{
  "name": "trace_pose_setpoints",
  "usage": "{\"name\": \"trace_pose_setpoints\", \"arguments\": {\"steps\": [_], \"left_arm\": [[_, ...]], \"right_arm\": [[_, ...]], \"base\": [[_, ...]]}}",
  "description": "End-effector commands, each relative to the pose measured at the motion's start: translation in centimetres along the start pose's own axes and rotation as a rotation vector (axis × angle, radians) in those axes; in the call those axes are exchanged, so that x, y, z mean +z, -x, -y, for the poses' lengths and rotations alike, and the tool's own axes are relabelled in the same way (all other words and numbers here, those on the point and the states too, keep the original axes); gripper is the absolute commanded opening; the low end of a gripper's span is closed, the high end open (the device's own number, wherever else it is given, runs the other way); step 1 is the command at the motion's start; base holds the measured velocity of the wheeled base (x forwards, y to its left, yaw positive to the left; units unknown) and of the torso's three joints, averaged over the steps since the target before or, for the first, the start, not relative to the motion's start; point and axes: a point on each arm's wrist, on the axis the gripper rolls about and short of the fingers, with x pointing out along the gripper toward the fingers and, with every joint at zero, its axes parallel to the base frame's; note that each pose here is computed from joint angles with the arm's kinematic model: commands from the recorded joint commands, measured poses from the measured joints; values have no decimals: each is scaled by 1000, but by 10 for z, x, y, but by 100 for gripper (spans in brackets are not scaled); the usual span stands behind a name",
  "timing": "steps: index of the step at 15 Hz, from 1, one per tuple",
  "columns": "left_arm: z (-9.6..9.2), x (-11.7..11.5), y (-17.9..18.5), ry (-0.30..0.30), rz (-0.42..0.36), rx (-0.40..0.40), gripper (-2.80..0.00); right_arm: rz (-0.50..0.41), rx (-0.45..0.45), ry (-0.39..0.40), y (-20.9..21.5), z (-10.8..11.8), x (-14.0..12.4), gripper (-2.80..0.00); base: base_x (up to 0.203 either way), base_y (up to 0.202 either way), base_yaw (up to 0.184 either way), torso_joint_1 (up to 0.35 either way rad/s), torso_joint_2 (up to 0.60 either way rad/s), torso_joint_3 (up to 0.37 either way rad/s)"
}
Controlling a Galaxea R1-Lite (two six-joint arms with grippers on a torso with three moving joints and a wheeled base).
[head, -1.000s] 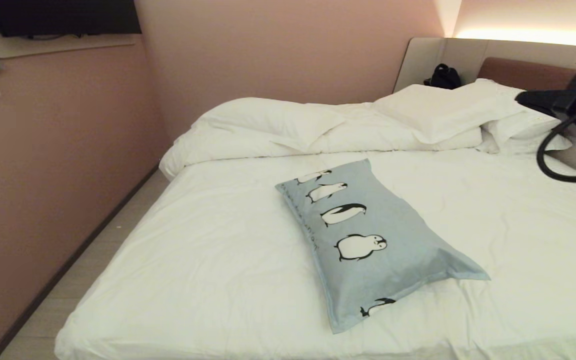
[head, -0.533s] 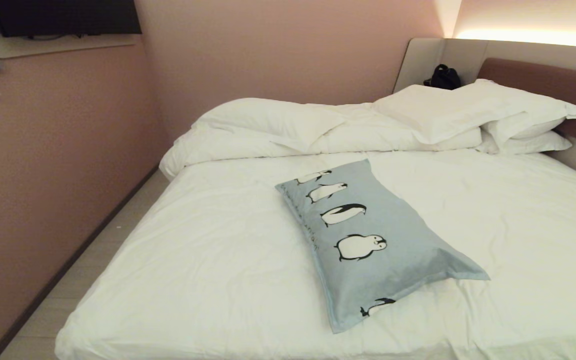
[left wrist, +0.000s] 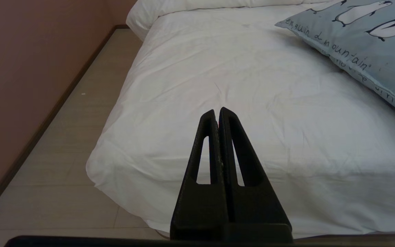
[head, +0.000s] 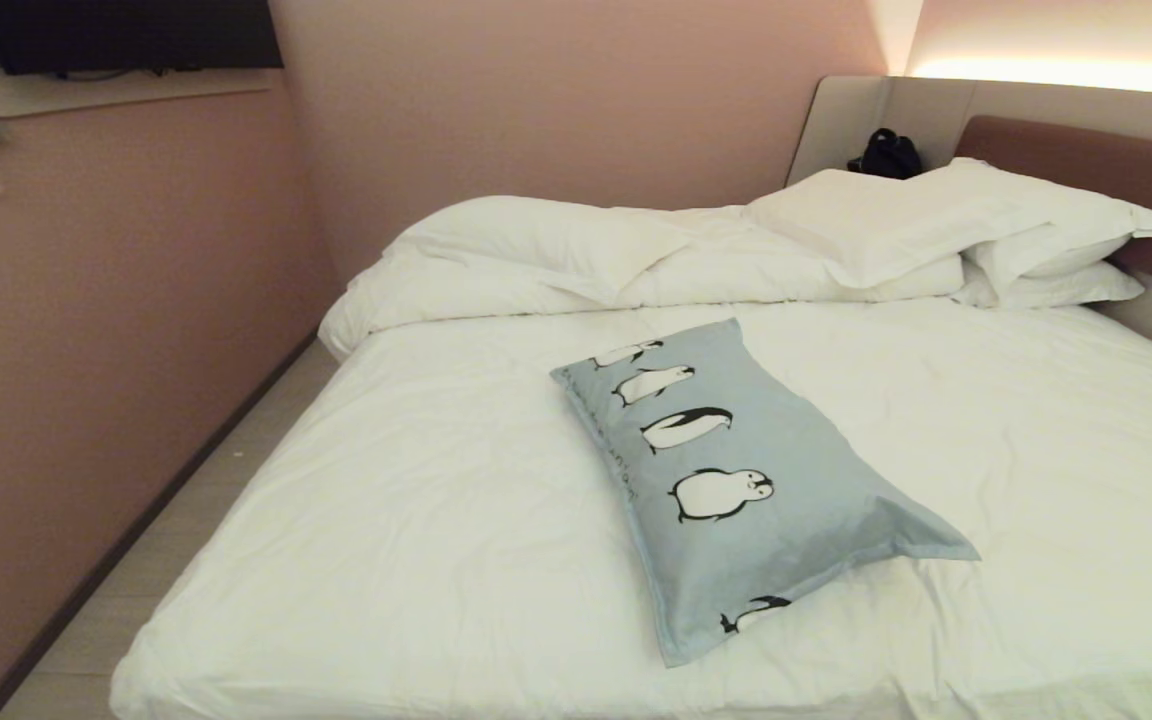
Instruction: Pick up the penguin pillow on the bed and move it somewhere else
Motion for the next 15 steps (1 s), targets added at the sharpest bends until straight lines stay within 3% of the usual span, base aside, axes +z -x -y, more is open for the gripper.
{"name": "trace_pose_setpoints", "arguments": {"steps": [1, 3, 7, 9, 11, 13, 15], "left_arm": [[0, 0, 0, 0, 1, 0, -280], [0, 0, 0, 0, 1, 0, -280], [0, 0, 0, 0, 1, 2, -280], [0, 0, 0, 0, 1, 0, -280], [0, 0, 0, 0, 1, 0, -280], [0, 0, 0, 0, 1, 0, -280], [0, 0, 0, 0, 1, 0, -280]], "right_arm": [[-330, -187, -85, 0, 23, -35, -280], [-370, -171, -74, -2, 23, -41, -280], [-532, -4, 30, 9, 14, -59, -280], [-586, 121, 101, 28, 17, -71, -280], [-611, 185, 123, 39, 24, -79, -280], [-576, 188, 115, 46, 31, -82, -280], [-423, 203, 90, 68, 51, -90, -280]], "base": [[0, 0, 0, 0, 0, 0], [0, 0, 0, 0, 0, 0], [0, 0, 0, 0, 0, 0], [0, 0, 0, 0, 0, 0], [0, 0, 0, 0, 0, 0], [0, 0, 0, 0, 0, 0], [0, 0, 0, 0, 0, 0]]}}
